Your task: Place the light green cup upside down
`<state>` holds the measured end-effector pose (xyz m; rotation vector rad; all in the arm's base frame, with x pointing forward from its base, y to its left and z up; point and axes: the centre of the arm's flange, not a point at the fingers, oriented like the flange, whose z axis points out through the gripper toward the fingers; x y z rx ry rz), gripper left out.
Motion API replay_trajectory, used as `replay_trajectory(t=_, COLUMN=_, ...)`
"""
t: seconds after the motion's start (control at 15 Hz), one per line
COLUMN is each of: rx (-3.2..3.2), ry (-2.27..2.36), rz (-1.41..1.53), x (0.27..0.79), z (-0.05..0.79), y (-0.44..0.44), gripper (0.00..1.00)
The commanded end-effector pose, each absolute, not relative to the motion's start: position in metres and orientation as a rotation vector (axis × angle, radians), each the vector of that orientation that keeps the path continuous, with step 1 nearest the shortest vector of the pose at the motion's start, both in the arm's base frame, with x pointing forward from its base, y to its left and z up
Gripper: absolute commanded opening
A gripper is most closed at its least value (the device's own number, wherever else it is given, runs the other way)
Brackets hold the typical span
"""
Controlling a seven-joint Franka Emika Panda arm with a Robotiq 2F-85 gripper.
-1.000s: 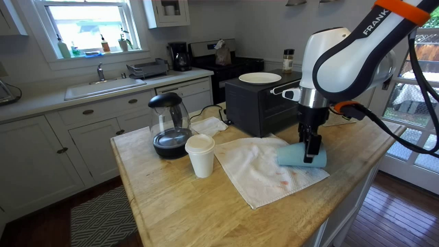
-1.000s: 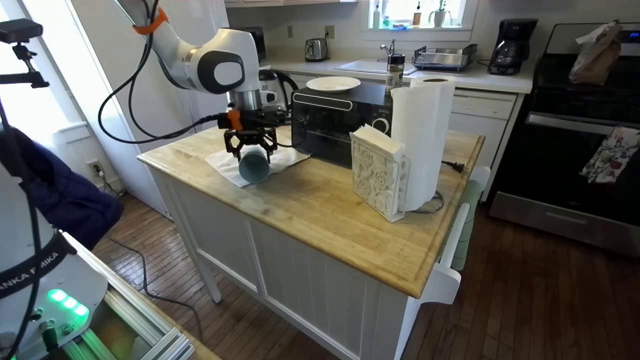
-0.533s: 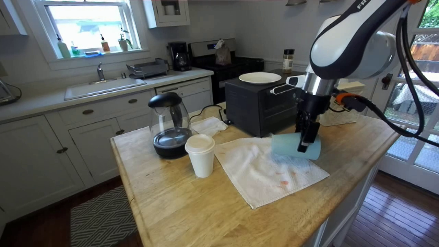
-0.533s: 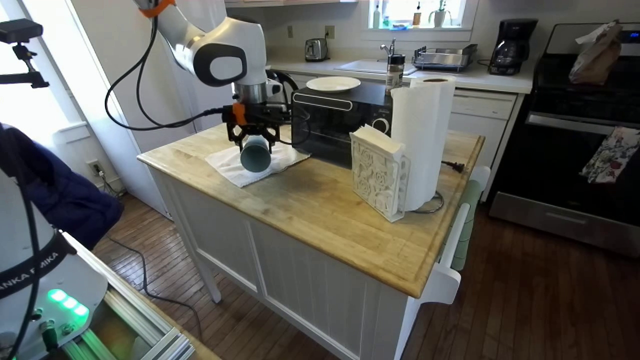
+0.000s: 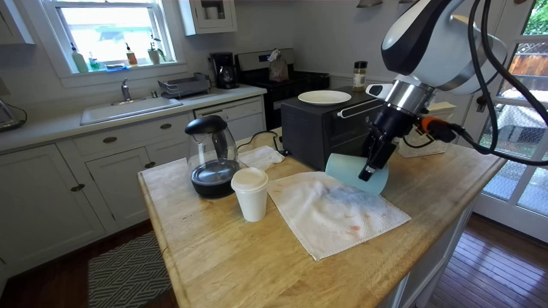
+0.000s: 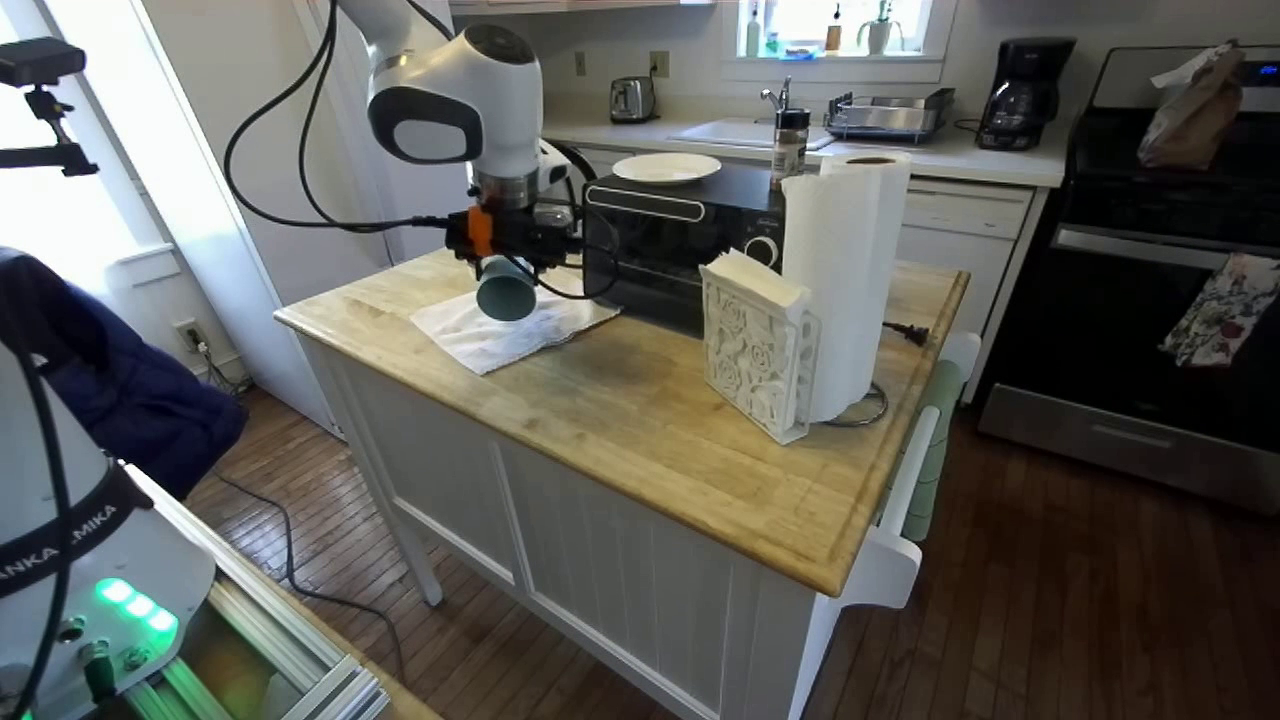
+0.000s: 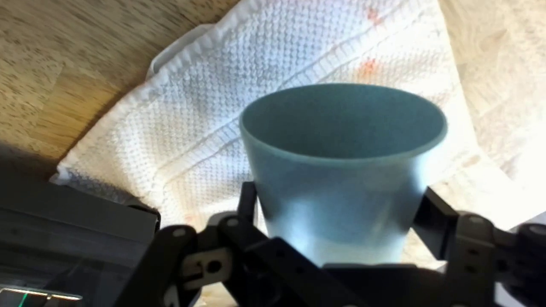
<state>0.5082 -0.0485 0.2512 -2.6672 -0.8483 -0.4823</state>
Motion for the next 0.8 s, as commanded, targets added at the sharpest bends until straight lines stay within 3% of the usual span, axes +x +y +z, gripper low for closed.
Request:
replay_trajectory(t=0.0, rx=-2.618, ry=-0.798, rz=-0.600, x=0.502, z=0.243, y=-0.041, gripper=0.61)
replay_trajectory(t=0.73, rx=-2.619, ry=-0.645, rz=-0.932, x=0.489, z=0.210, y=-0.027, gripper=0.61)
